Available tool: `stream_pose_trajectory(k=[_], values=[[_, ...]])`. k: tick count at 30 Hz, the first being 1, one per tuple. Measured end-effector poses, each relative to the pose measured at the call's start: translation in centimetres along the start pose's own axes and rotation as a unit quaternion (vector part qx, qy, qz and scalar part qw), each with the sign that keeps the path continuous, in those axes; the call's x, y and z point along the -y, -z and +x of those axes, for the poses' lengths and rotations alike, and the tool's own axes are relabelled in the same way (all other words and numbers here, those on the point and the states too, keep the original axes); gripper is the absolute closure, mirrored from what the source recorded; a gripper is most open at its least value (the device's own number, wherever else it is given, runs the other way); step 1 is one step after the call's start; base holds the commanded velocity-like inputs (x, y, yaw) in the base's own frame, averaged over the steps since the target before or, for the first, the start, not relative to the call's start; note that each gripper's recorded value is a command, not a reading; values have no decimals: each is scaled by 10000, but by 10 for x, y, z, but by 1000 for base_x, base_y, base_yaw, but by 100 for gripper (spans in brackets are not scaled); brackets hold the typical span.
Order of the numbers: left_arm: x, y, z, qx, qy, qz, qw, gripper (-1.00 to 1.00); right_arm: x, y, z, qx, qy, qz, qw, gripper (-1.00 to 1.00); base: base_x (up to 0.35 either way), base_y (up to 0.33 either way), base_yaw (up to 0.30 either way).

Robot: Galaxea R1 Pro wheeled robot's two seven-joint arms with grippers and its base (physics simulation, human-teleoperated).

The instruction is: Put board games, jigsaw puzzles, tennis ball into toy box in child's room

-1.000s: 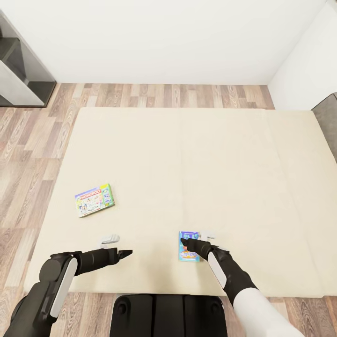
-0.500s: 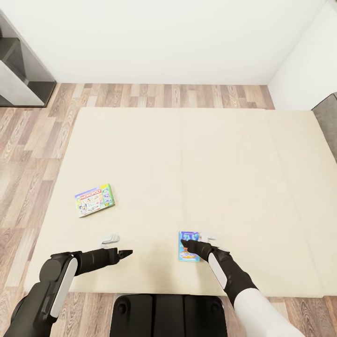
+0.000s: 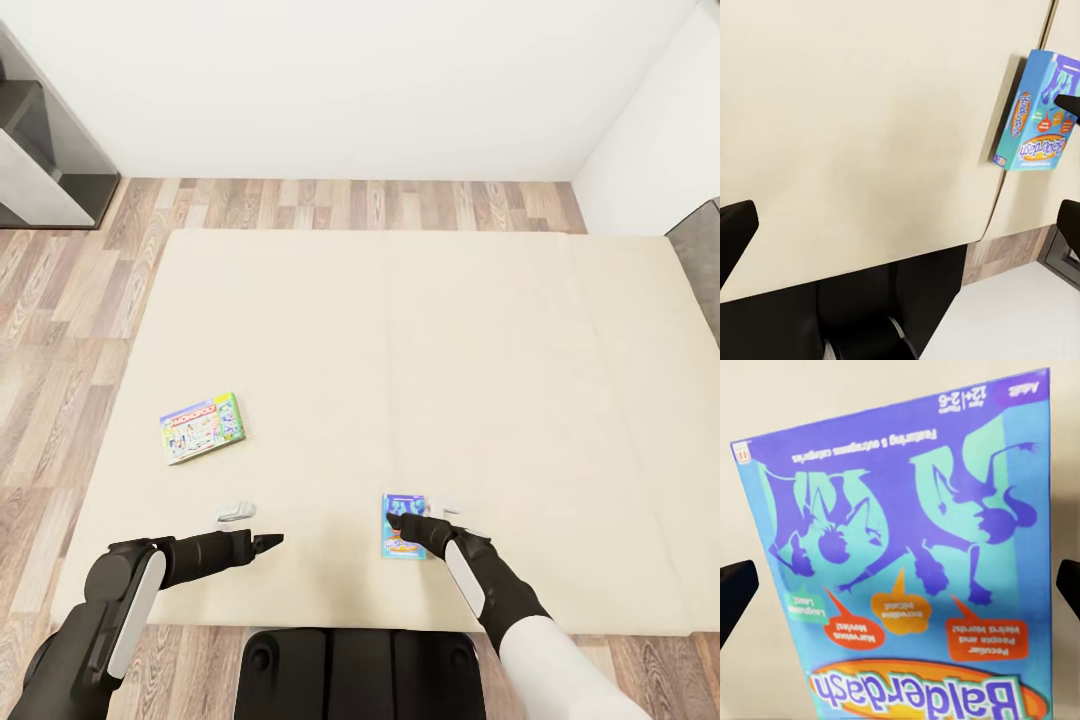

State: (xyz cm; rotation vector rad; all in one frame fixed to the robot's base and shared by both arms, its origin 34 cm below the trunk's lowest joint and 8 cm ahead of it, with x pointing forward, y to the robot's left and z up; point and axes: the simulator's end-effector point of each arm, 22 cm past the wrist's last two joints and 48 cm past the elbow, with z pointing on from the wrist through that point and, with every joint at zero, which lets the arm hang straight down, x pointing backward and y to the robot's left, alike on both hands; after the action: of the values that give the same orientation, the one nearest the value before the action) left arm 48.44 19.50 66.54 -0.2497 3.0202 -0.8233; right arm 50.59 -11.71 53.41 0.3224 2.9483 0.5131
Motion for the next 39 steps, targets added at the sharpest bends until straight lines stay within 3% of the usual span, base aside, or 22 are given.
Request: stream_pose_trajectory(k=[39], values=[[0,0,0,-5,6,-1,10000,-100,-3,-1,5,-102,-30,-18,9999,-100,0,0,0]])
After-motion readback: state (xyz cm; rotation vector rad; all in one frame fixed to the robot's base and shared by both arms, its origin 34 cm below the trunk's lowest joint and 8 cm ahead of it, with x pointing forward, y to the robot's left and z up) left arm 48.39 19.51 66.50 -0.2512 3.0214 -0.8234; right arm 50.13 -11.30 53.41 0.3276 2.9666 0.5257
